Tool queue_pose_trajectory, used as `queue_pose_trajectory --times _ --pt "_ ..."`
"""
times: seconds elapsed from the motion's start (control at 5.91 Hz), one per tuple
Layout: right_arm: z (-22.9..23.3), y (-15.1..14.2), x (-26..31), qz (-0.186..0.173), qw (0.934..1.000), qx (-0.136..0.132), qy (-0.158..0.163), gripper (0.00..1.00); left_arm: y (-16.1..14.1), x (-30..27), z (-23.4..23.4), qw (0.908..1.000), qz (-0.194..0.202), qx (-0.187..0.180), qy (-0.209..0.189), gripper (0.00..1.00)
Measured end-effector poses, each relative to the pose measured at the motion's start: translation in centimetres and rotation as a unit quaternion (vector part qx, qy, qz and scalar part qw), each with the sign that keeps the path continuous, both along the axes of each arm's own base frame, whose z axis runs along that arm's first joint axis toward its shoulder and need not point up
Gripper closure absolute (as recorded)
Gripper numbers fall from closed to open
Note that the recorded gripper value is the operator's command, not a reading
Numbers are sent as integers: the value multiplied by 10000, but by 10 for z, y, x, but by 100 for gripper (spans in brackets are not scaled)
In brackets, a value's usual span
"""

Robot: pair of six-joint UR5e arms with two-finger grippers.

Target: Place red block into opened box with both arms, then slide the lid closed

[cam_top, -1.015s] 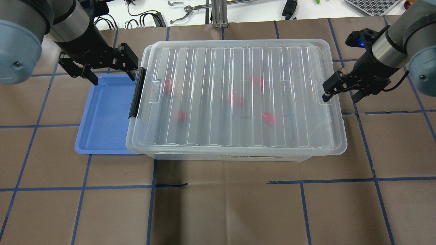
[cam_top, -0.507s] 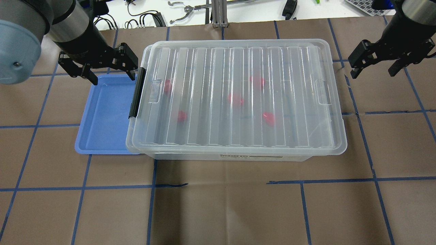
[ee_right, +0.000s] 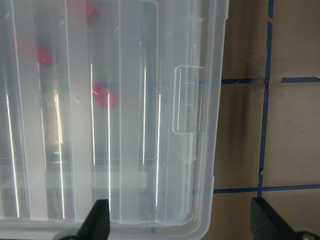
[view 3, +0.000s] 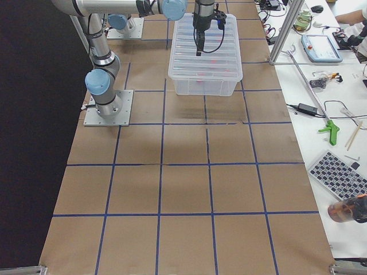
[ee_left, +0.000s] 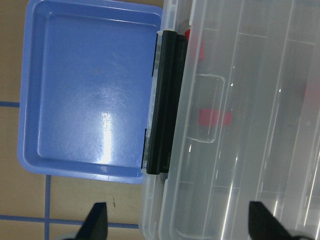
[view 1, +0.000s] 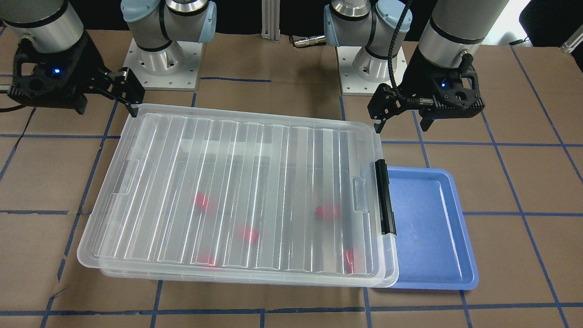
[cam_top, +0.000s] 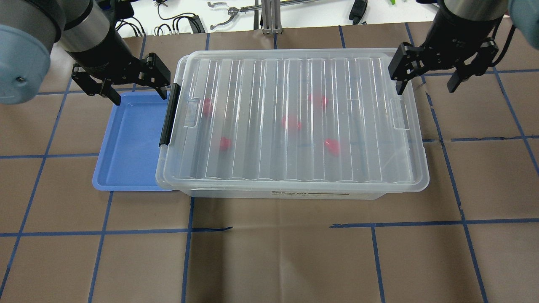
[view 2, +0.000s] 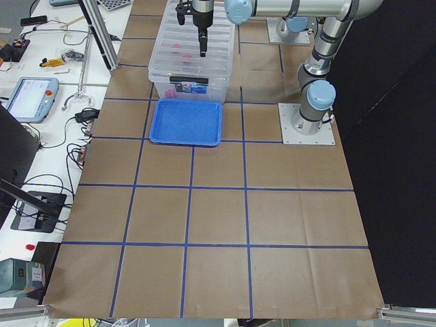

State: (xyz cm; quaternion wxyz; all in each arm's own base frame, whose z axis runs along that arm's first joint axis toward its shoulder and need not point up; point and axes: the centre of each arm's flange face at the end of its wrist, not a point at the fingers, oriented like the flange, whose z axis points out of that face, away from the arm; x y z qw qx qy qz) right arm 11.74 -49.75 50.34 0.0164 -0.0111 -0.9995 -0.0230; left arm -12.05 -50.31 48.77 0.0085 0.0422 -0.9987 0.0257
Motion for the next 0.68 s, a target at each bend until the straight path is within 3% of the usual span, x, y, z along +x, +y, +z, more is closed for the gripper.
queue_pose_trajectory --times 0.68 --pt "7 9 16 5 9996 -86 -255 0 0 0 0 10000 -1 4 0 1"
